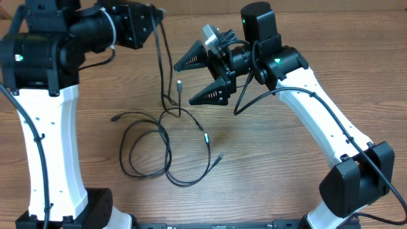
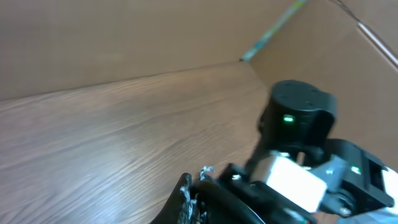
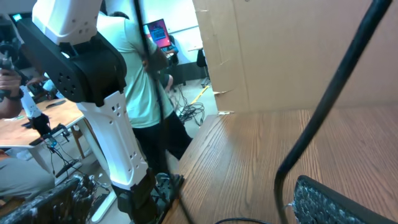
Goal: Untangle cables
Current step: 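Raise the right gripper and open it above the cables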
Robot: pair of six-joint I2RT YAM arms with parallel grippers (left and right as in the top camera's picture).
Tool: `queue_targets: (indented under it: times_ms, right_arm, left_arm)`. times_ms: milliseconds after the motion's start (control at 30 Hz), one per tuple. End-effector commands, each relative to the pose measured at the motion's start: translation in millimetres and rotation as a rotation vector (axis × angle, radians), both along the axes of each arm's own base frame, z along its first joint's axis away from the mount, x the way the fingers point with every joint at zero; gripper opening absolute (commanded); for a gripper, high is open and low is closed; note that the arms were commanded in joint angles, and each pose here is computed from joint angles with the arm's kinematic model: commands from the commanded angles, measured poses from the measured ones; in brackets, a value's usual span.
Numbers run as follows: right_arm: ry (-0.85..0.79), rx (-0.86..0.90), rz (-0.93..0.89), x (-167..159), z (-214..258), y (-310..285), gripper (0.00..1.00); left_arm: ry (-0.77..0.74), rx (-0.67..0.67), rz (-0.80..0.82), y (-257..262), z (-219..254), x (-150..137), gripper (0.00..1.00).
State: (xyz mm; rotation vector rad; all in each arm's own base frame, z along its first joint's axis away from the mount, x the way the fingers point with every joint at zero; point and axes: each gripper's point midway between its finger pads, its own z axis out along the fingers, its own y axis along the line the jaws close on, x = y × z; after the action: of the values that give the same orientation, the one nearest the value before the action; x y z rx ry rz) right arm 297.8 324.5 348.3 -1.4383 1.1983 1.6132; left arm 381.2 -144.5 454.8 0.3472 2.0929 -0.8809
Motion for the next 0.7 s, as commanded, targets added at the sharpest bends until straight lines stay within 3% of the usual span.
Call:
queue_targets:
  times_ms: [0, 167, 667]
  right_arm:
    - [-0.021, -0.002, -0.016, 2, 0, 1, 1.0]
    - [0.033, -0.068, -0.128, 24, -7, -3, 1.0]
    - [0.057, 0.01, 0.058, -9, 10, -4, 1.0]
  left_arm:
    - [-0.025, -0.024, -0.072, -22, 11, -12, 0.04]
    - [-0.015, -0.026, -0.08, -25, 10, -15, 0.04]
    - [-0.032, 0.033, -0.062, -28, 3, -13, 0.04]
